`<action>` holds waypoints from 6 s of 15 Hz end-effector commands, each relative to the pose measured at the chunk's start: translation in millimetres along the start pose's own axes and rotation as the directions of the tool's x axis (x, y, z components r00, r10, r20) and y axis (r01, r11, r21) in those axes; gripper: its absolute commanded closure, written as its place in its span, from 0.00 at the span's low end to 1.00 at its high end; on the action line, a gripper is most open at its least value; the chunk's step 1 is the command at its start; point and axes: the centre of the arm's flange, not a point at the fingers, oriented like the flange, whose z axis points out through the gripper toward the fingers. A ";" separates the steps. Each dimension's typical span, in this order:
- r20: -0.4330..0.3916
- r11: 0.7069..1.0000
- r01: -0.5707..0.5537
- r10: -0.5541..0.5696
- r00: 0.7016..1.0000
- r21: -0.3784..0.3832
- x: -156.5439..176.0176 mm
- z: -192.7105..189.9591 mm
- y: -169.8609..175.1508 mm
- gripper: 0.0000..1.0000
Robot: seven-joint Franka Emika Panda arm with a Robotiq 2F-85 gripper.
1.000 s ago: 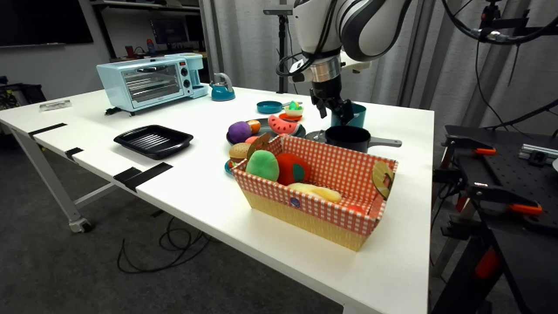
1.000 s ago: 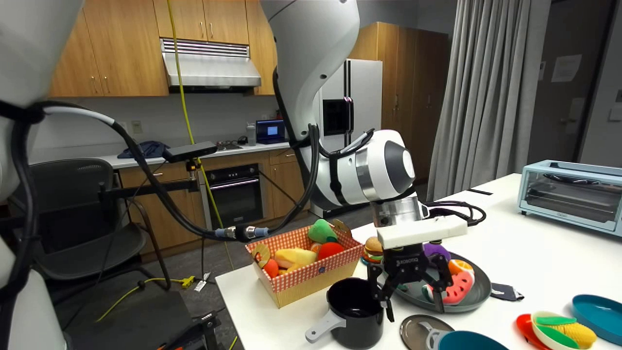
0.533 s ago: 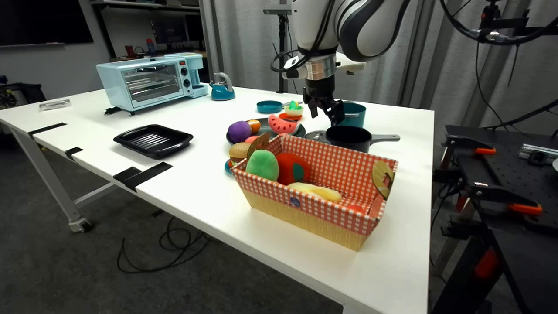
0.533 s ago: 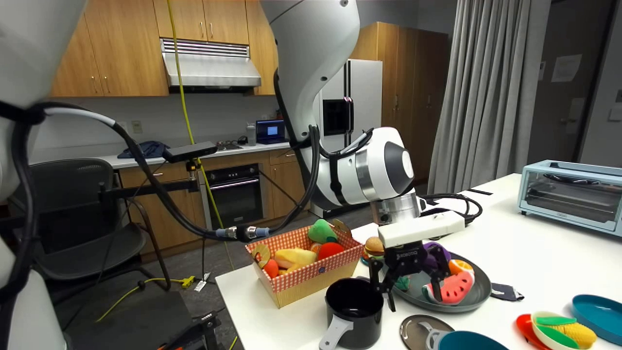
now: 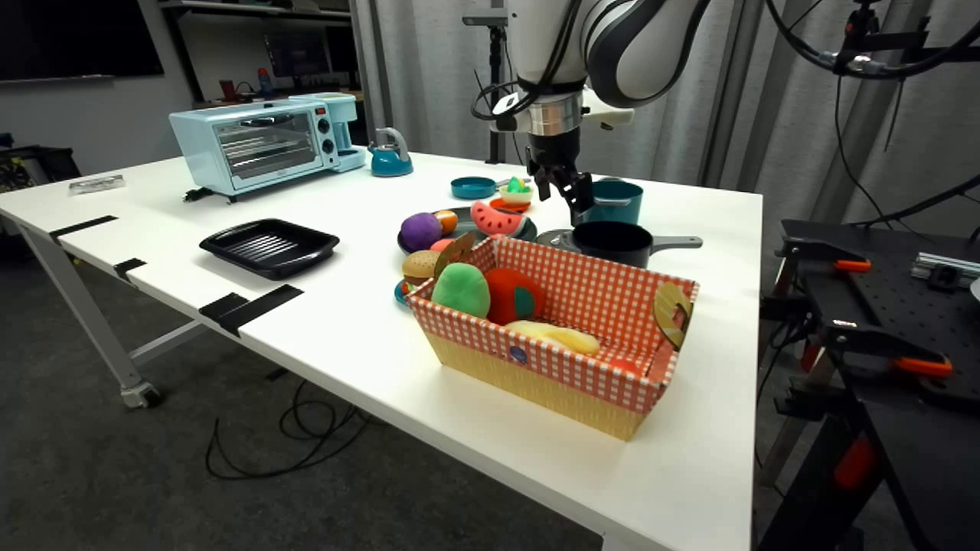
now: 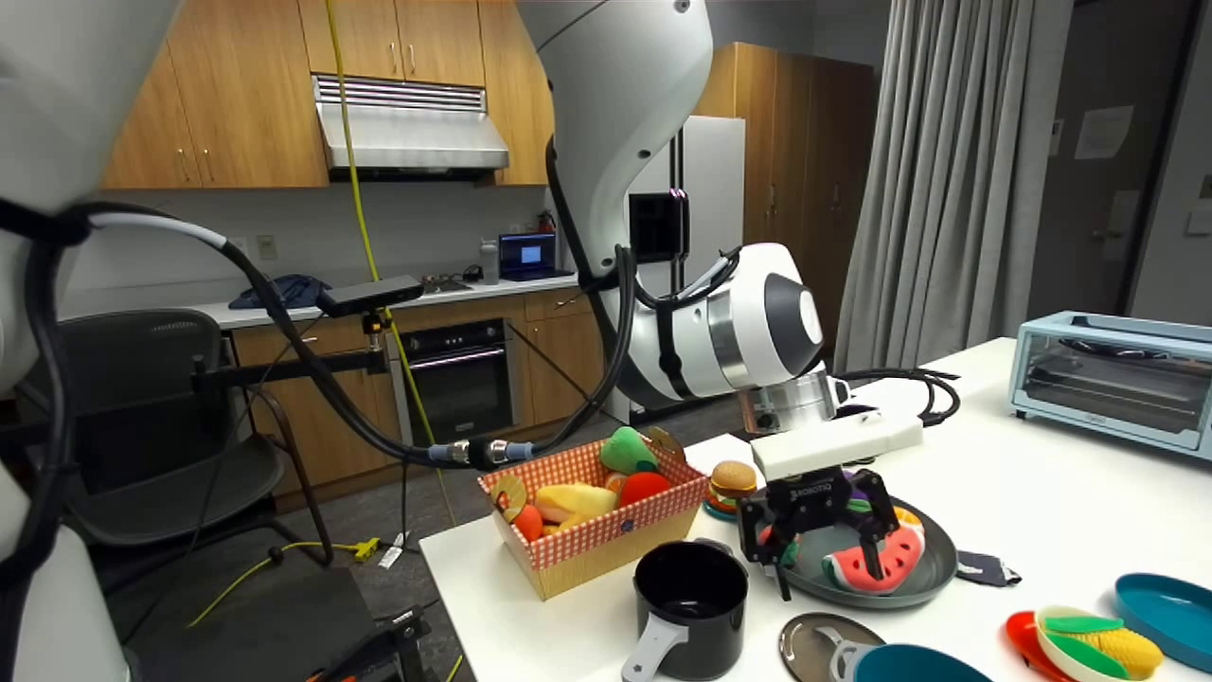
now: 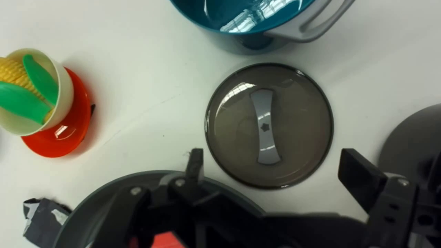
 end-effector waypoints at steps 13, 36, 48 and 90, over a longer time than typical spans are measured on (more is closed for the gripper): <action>0.012 0.998 -0.062 0.063 0.998 -0.020 1.1 11.2 14.6 0.00; 0.100 0.998 -0.055 0.057 0.993 -0.026 -2.0 54.8 -1.7 0.81; 0.068 0.995 -0.091 0.094 0.993 -0.042 -0.9 24.7 11.5 0.96; 0.152 0.965 -0.217 0.239 0.959 -0.145 -135.1 -10.6 54.4 0.96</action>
